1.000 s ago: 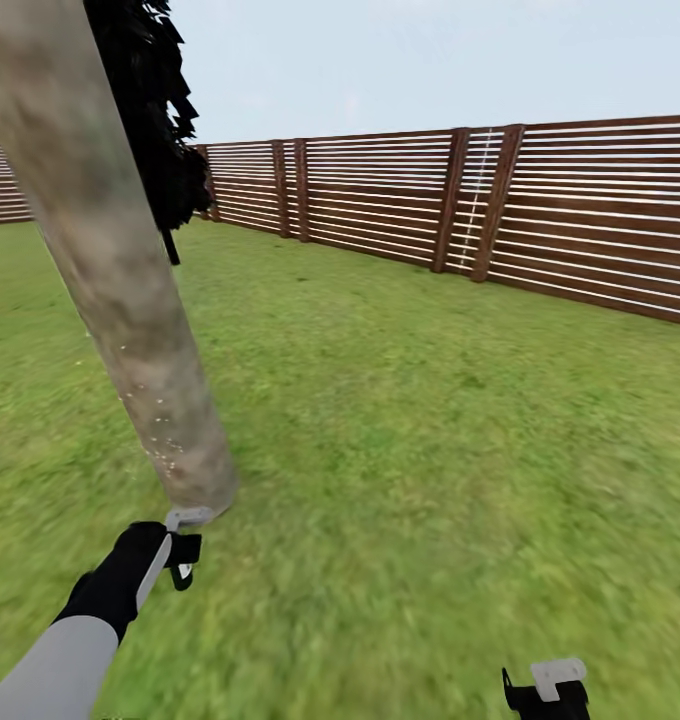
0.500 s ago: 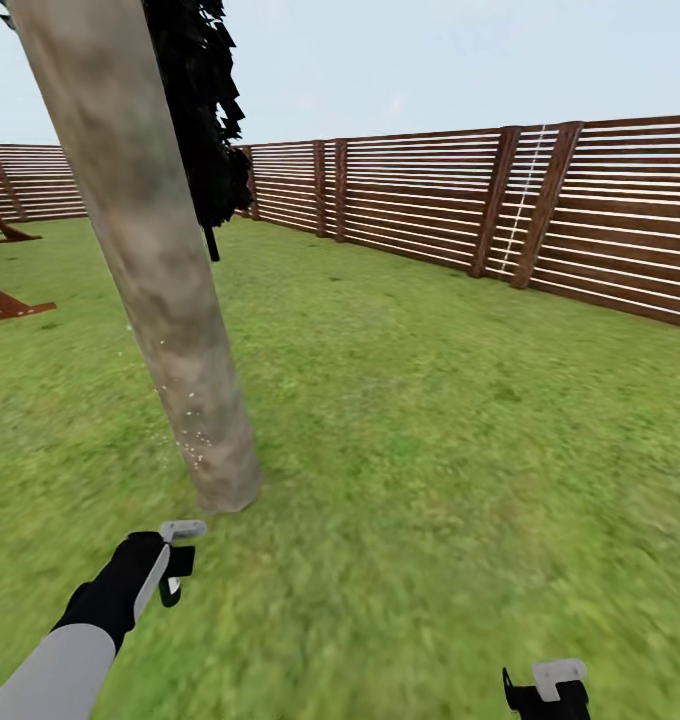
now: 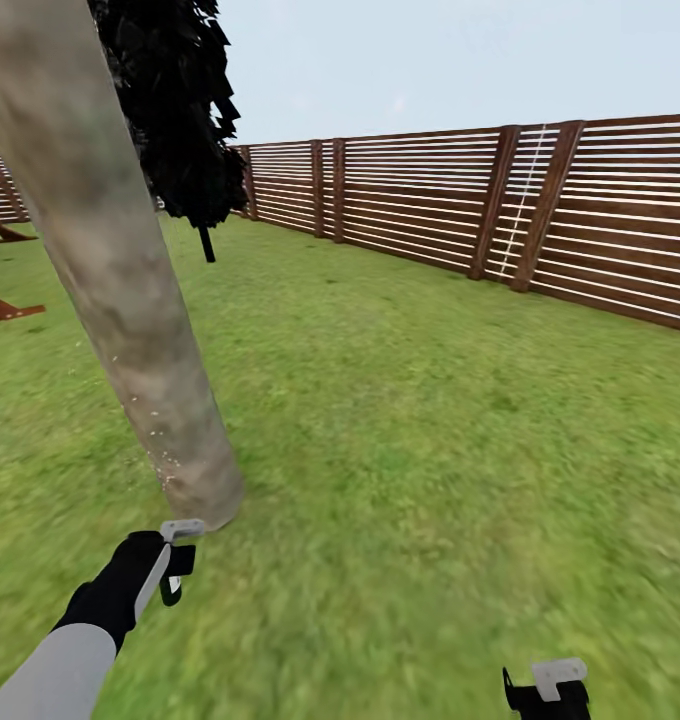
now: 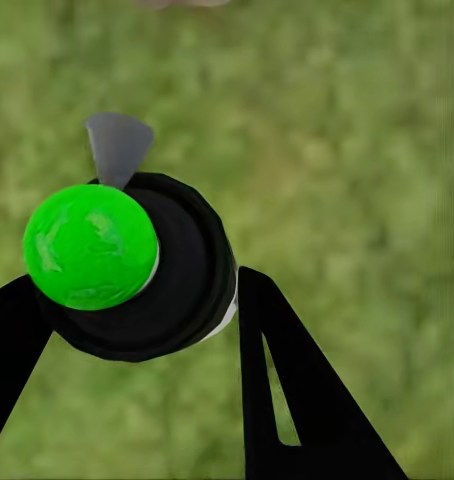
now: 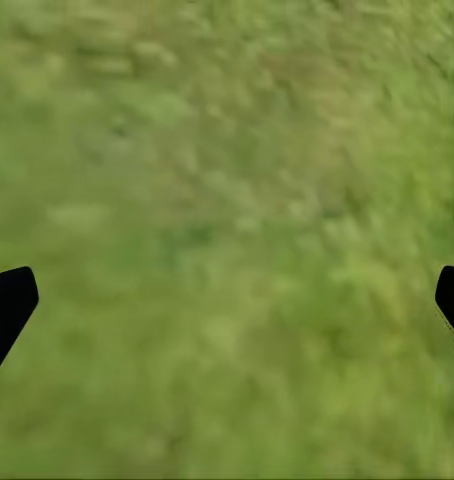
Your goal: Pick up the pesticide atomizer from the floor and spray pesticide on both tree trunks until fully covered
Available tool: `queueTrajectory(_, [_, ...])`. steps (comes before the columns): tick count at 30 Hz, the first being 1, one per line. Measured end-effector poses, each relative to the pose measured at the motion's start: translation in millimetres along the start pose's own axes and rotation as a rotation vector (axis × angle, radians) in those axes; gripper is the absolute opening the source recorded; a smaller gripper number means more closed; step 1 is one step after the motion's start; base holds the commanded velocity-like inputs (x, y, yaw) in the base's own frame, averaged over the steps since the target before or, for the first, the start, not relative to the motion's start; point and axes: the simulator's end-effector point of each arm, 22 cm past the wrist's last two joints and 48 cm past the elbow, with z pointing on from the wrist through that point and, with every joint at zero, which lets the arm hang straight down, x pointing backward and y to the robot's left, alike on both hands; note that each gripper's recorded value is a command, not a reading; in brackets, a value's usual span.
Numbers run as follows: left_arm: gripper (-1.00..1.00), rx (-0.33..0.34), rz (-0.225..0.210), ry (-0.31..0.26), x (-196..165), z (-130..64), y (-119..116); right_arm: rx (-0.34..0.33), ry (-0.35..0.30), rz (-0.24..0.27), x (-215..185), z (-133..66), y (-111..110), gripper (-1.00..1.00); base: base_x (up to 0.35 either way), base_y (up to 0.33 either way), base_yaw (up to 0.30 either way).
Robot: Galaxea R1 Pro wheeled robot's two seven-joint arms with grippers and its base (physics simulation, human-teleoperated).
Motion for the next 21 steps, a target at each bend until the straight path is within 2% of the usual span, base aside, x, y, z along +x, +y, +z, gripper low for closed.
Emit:
queueTrajectory(4, [-1.00, 0.002, 0.000, -0.004, -0.9, -0.1, -1.0, -0.001, 0.000, 0.001, -0.2, 0.0, 1.1, 1.00, 0.196, -0.211, 0.264])
queueTrajectory(14, [-1.00, 0.007, 0.000, -0.006, -0.8, 0.5, -4.0, -0.001, 0.000, 0.001, -0.1, 0.1, 1.2, 1.00, 0.031, -0.270, 0.273])
queueTrajectory(21, [-1.00, 0.006, -0.003, -0.010, -2.1, -0.1, -3.2, -0.001, 0.000, 0.001, -0.1, -0.1, 1.1, 1.00, 0.168, -0.242, 0.033])
